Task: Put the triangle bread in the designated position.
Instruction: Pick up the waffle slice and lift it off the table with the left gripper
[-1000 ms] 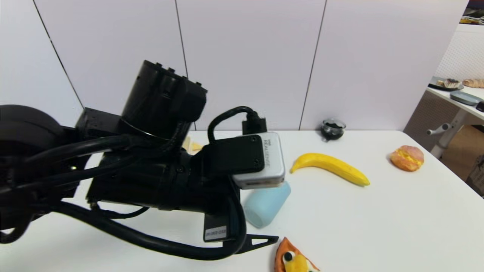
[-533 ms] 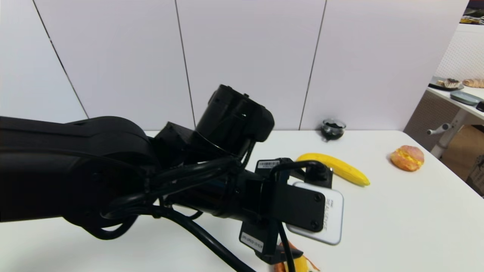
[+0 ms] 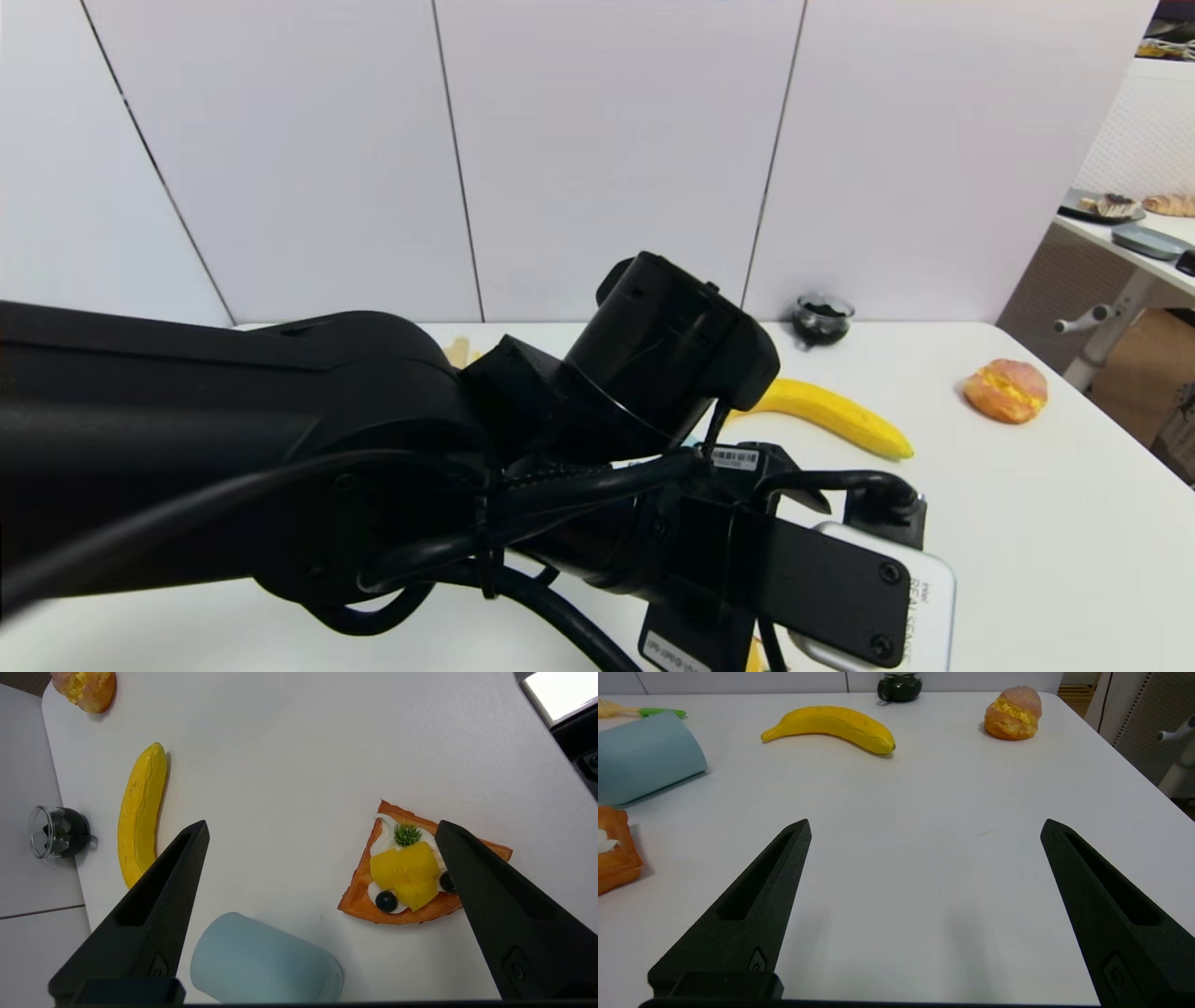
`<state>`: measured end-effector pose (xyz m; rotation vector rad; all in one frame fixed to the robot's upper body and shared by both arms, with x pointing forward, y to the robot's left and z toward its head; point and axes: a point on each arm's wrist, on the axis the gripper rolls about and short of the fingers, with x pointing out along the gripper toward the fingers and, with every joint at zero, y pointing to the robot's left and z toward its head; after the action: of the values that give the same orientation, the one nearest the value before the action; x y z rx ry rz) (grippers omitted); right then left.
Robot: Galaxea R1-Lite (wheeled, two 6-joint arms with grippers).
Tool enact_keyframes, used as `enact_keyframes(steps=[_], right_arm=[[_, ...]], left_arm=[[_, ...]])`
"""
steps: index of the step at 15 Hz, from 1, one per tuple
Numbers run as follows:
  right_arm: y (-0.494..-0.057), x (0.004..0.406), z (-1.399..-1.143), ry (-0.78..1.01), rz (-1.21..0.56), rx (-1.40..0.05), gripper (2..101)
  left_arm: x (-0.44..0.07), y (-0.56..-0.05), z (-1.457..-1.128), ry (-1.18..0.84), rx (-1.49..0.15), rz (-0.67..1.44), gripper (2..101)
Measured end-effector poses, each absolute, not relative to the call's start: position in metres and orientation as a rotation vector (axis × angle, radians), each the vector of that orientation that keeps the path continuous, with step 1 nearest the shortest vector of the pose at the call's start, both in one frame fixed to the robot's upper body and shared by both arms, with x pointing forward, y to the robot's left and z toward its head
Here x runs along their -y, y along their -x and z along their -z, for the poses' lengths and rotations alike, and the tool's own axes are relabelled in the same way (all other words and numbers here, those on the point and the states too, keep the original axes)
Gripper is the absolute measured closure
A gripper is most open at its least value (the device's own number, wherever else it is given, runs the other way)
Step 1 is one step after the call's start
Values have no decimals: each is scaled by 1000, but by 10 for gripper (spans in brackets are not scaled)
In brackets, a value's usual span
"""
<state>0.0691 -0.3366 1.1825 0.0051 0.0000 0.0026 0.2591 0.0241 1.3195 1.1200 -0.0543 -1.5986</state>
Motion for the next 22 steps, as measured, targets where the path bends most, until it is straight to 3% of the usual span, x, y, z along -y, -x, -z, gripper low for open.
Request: enact_keyframes(steps=[6,14,22], right_arm=[[-69,337,-1182,-5,-3,0,49],[-69,337,-1183,-4,-3,0,50],[-69,337,-1182,-6,-3,0,50]], left_arm=[[-15,-250,-1332,-879,-188,1556,53],[1,-237,-1332,-498,-581,1270,53],[-8,-234,-1307,-443,-961,1020,53]])
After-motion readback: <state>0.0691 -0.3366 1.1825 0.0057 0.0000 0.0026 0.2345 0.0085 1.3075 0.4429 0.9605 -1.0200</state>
